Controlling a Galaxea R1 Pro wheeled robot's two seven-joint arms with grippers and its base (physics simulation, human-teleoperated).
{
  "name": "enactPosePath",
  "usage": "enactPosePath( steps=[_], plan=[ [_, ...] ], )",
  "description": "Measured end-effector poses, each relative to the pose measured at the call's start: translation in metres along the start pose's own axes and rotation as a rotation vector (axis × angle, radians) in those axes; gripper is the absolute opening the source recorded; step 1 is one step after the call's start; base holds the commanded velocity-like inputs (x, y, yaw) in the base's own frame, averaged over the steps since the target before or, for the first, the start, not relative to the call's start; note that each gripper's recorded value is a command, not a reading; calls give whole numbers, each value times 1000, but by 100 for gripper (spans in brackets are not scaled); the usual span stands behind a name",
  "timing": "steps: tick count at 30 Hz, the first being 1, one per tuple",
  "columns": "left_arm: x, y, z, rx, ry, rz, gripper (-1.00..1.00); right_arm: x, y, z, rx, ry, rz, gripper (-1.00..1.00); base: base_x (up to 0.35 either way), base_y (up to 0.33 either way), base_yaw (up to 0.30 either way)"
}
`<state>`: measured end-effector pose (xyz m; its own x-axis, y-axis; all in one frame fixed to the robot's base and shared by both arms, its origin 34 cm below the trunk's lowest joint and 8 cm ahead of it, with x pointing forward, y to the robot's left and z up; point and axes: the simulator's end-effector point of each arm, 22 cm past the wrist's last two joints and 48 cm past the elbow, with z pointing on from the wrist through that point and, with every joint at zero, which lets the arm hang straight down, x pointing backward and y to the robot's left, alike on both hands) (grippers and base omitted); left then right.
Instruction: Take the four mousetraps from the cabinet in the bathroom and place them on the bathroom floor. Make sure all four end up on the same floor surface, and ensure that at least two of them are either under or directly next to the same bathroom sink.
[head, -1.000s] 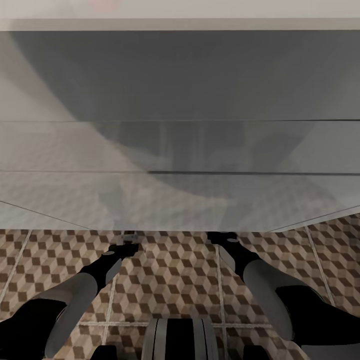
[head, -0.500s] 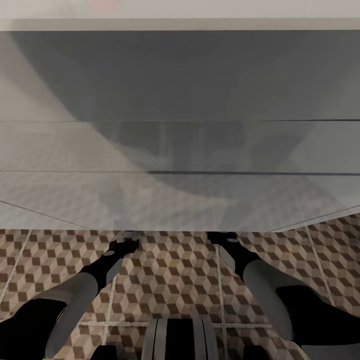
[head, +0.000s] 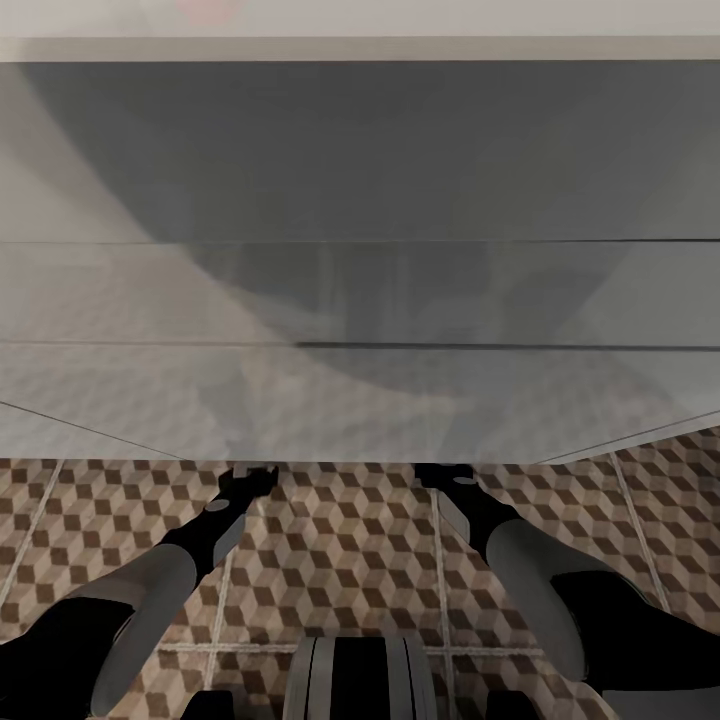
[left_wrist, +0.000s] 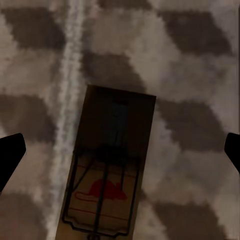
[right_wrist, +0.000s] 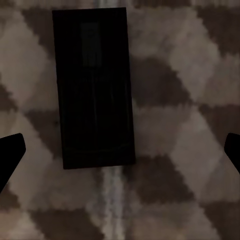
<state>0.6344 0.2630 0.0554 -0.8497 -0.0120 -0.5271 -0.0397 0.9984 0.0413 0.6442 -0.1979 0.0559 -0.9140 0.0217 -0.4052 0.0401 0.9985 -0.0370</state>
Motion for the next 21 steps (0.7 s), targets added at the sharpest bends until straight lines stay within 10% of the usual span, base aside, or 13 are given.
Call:
enactPosePath(
  steps=[21],
  plan=[
    [-7,14,-1,-77,-35,-14,100,-1,1,0,-1,-3,0,100,-243,0,0]
  ],
)
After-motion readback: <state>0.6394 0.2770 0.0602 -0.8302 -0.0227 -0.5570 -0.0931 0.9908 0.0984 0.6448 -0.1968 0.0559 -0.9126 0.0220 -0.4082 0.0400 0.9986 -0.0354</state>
